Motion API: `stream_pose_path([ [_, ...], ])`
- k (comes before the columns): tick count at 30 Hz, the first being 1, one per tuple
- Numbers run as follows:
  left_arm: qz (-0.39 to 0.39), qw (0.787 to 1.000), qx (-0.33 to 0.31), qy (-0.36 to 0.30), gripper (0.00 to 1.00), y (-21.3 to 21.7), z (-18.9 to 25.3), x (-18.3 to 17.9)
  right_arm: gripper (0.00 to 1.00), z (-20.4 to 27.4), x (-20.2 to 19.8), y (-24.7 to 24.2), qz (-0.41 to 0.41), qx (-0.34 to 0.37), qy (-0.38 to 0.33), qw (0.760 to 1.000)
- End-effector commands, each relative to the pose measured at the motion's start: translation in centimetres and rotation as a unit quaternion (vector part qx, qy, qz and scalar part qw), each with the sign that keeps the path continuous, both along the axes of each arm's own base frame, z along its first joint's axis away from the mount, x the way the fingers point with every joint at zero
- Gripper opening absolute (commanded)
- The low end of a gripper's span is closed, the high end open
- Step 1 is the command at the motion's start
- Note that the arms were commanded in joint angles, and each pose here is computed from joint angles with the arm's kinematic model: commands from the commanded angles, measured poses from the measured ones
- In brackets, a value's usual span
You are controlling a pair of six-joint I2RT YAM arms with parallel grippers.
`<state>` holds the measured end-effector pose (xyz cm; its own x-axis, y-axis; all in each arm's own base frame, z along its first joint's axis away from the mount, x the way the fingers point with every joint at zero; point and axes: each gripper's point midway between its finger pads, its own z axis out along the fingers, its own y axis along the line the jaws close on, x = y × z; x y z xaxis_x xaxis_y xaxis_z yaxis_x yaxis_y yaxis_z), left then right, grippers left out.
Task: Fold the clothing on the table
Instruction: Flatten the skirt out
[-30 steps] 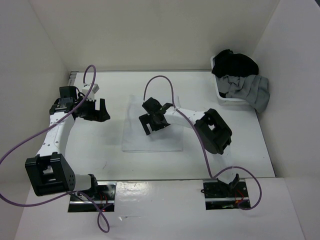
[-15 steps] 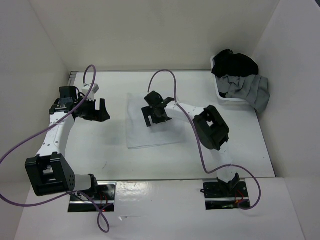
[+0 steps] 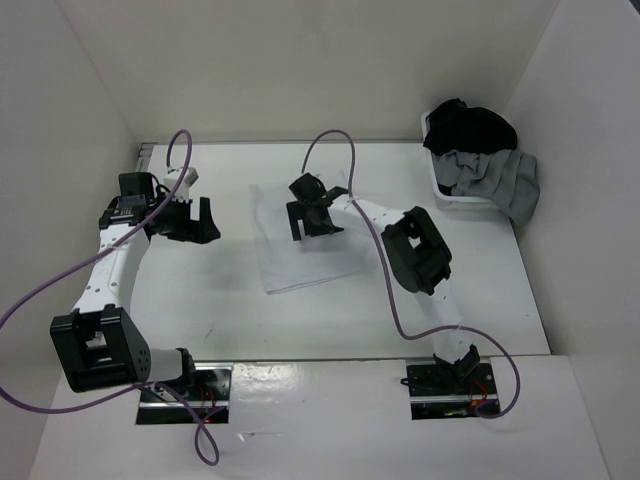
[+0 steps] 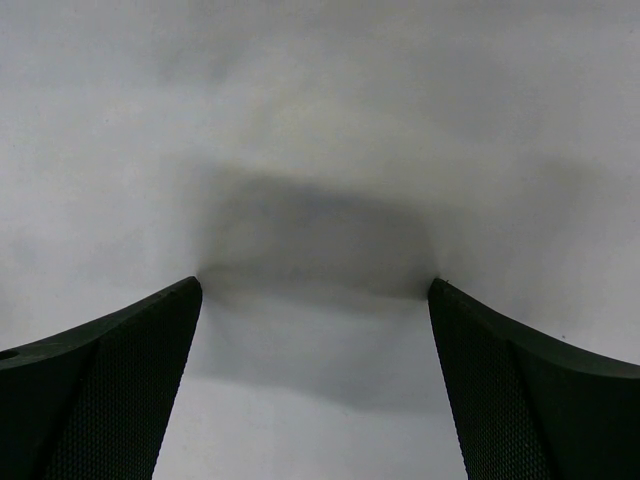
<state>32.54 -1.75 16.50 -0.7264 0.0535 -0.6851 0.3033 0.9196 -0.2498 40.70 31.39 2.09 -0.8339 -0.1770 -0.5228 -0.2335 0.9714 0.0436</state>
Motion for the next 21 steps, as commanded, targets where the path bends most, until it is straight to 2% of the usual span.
stream_pose_path([
  [1, 0.002, 1.0, -0.009, -0.009, 1.0, -0.2, 0.4, 0.2, 0.98, -1.3, -0.9, 0.8, -0.02, -0.017, 0.009, 1.0],
  [12, 0.003, 1.0, -0.01, -0.005, 1.0, -0.2, 0.1, 0.1, 0.98, -2.0, -1.0, 3.0, -0.055, -0.01, 0.025, 0.998],
  [21, 0.003, 1.0, -0.01, -0.005, 1.0, -0.2, 0.1, 0.1, 0.98, -2.4, -0.5, 2.9, -0.144, 0.006, 0.023, 0.989],
])
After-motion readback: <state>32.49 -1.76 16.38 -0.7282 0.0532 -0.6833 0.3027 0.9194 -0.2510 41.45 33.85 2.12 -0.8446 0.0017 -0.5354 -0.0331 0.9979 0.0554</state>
